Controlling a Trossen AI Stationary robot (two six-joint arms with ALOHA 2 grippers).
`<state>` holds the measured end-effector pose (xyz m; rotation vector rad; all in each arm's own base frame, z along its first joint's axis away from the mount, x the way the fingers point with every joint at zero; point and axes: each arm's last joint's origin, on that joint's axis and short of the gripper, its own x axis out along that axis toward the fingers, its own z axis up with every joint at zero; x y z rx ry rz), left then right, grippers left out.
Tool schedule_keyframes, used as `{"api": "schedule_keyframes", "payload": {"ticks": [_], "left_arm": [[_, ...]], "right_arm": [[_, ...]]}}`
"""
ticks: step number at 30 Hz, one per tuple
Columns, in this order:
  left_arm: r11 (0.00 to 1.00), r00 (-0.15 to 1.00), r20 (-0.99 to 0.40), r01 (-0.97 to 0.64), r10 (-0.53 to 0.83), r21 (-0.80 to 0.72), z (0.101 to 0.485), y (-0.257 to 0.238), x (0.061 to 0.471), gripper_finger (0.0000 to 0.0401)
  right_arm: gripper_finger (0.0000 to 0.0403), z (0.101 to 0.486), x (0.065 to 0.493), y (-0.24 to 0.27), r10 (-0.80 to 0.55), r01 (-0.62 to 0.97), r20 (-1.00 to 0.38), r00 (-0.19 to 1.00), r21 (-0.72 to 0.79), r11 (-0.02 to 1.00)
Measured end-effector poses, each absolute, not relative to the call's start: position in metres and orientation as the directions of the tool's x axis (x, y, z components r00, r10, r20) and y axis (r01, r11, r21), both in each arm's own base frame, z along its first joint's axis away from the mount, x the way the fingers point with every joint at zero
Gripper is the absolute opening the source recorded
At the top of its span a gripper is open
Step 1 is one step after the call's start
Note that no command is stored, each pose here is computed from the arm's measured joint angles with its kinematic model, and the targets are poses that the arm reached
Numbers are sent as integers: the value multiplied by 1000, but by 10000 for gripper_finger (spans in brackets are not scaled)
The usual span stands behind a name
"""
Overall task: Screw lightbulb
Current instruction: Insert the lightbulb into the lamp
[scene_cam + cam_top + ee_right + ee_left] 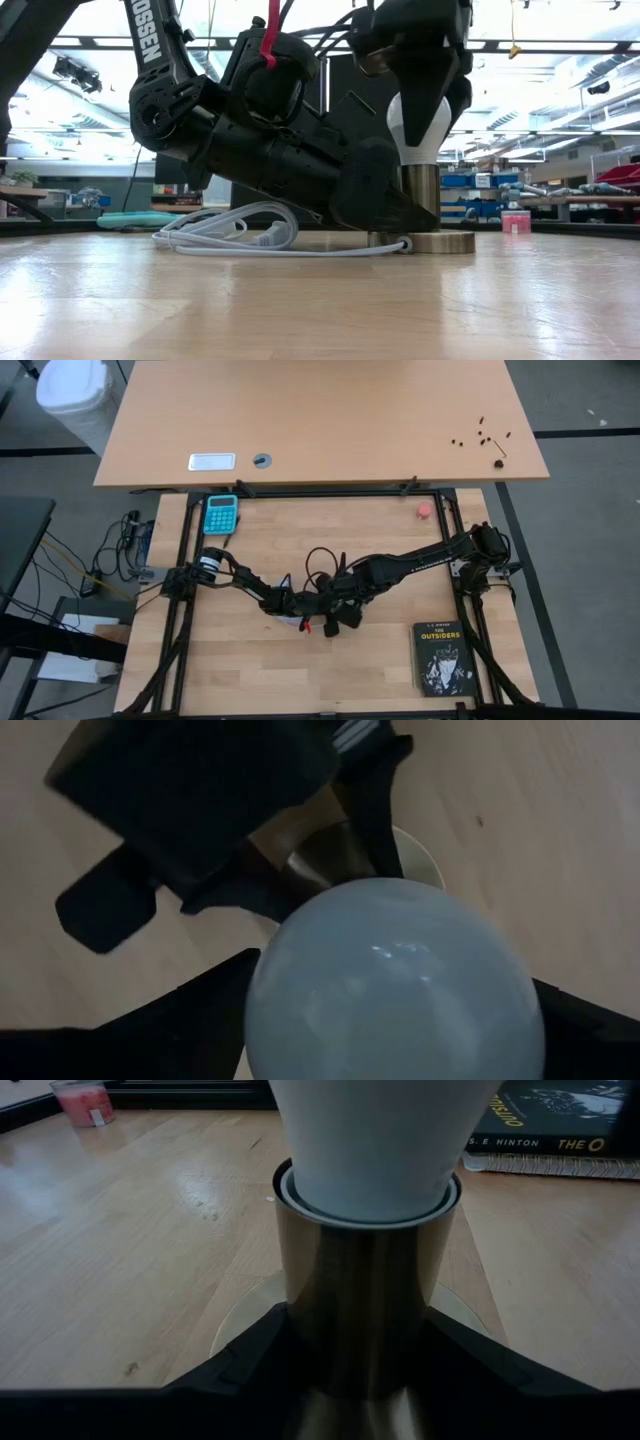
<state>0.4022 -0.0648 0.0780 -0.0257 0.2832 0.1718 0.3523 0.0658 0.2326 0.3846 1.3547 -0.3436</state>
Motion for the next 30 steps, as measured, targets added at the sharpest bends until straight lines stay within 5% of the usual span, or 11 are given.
{"api": "schedule_keyframes", "payload": {"ticks": [15, 30], "left_arm": [[985, 946, -280, -171, 164, -1, 78, -65, 402, 200], [986, 946, -280, -169, 162, -1, 78, -65, 402, 200]], "right_arm": [[330, 232, 352, 66, -17, 63, -983, 181, -6, 998], [330, 232, 352, 66, -18, -336, -983, 182, -79, 939]]}}
